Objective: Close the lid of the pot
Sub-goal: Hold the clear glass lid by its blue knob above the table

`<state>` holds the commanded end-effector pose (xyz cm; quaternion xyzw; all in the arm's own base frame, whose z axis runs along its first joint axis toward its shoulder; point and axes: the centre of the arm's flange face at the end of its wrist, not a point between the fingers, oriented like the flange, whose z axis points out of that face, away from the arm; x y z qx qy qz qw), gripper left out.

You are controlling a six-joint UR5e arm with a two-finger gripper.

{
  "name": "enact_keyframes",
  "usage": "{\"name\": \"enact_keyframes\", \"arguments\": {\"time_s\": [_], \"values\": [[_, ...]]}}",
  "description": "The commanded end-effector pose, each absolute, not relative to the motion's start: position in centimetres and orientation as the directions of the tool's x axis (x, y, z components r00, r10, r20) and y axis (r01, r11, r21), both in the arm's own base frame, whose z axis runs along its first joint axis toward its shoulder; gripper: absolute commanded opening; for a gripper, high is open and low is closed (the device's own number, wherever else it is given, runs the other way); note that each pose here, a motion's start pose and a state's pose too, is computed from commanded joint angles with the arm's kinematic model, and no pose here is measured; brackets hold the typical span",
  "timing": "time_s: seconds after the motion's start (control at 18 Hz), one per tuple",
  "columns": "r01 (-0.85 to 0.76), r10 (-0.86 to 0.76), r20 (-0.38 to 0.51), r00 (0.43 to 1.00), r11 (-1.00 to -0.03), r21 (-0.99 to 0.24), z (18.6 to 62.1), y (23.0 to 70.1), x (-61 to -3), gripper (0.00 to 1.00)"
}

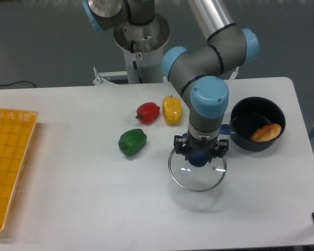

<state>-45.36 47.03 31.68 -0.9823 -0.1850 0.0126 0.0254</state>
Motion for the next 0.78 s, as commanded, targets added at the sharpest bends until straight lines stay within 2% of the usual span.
{"name": "enact_keyframes", "arguments": {"time_s": [0.78], "values": [[0.344,0.346,-0.042,0.937,-0.937,-0.062,33.0,46.0,-45.9,0.56]]}}
